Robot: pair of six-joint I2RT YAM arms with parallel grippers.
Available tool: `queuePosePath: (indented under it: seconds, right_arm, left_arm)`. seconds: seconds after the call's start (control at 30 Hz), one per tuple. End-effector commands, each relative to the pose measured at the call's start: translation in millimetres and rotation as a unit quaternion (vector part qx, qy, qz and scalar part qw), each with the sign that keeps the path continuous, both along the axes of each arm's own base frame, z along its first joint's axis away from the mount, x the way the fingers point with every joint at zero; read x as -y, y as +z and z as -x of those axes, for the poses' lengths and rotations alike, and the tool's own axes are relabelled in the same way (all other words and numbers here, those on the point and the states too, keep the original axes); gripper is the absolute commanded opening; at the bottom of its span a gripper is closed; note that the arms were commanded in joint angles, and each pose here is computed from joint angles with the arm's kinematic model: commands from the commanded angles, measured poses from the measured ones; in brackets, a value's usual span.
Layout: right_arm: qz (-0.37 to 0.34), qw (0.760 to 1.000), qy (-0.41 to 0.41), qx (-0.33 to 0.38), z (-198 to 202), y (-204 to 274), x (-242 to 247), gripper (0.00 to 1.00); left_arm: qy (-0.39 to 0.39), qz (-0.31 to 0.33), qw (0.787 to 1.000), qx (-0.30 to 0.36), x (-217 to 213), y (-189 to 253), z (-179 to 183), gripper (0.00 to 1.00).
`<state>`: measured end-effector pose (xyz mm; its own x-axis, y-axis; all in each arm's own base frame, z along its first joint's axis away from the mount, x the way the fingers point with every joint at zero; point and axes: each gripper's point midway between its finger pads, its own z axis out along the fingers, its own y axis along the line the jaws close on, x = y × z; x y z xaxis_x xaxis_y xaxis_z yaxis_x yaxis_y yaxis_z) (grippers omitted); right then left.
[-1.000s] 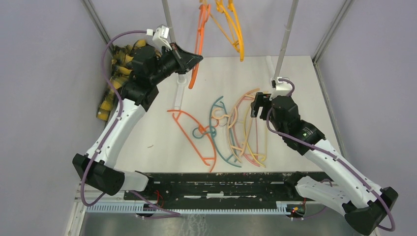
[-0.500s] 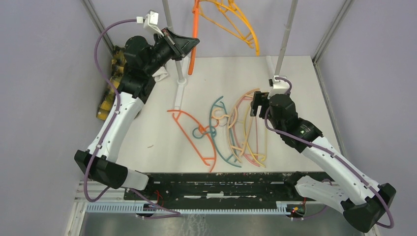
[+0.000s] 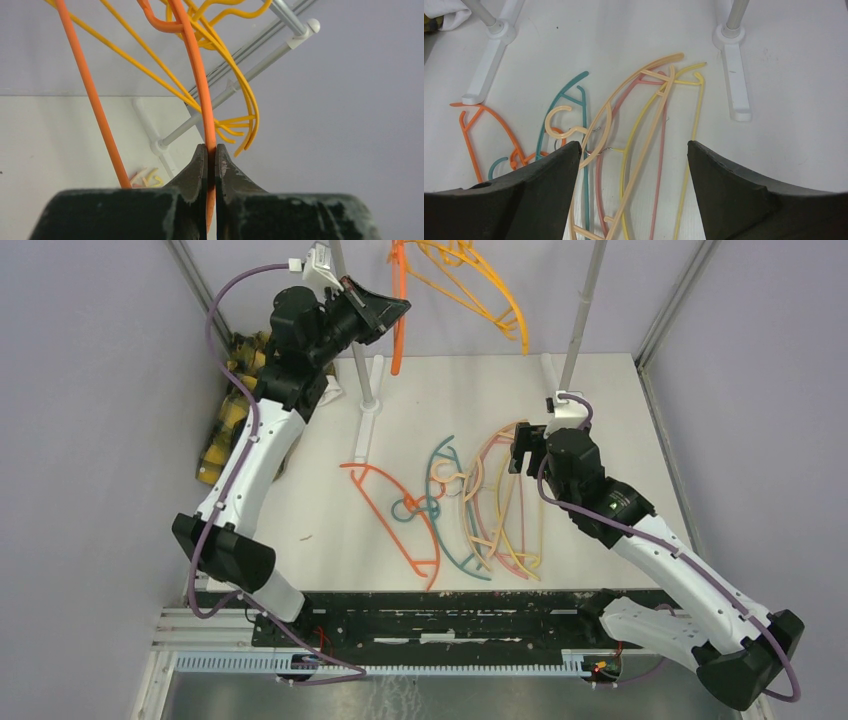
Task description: Organize the hangers
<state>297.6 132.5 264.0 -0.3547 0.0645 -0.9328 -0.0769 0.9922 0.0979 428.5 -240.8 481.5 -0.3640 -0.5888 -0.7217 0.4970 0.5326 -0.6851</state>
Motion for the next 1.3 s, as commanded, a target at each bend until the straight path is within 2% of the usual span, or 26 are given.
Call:
queuePosePath:
  seconds: [0.0,0.3,0.47,0.6,0.97,1.07,1.27]
  right_arm:
    - [-0.010,0.999,-0.012,0.032,-6.5,22.3,1.2,0.87]
    - [-0.005,0.999,-0.018,0.028,-6.5,15.1,4.0,0.88]
    - [-0.002,0.999,-0.025,0.031,-6.7,12.8,7.2,0.88]
    - [-0.001,0.999,-0.027,0.030,-7.9,10.3,7.2,0.88]
    - [-0.002,0.999,-0.023,0.027,-13.9,7.5,2.5,0.89]
    - [-0.004,0.999,-0.020,0.025,-15.6,7.8,-0.3,0.89]
    - [-0.002,0.999,-0.020,0.030,-18.3,13.7,-1.3,0.89]
  left_arm:
    - [0.020,0.000,1.000,-0.023,-4.7,2.2,-7.0,0.03]
    - [-0.006,-0.029,0.996,-0.083,11.5,-48.4,-27.4,0.03]
    - [-0.044,-0.037,0.995,-0.080,23.4,-58.7,-22.5,0.03]
    - [-0.040,-0.042,0.996,-0.072,20.1,-58.2,-16.0,0.03]
    - [0.002,-0.020,0.998,0.054,-10.9,6.9,37.4,0.03]
    - [-0.011,-0.016,0.997,0.079,-8.5,24.2,41.9,0.03]
    - [-0.036,-0.004,0.996,0.085,3.5,36.6,33.9,0.03]
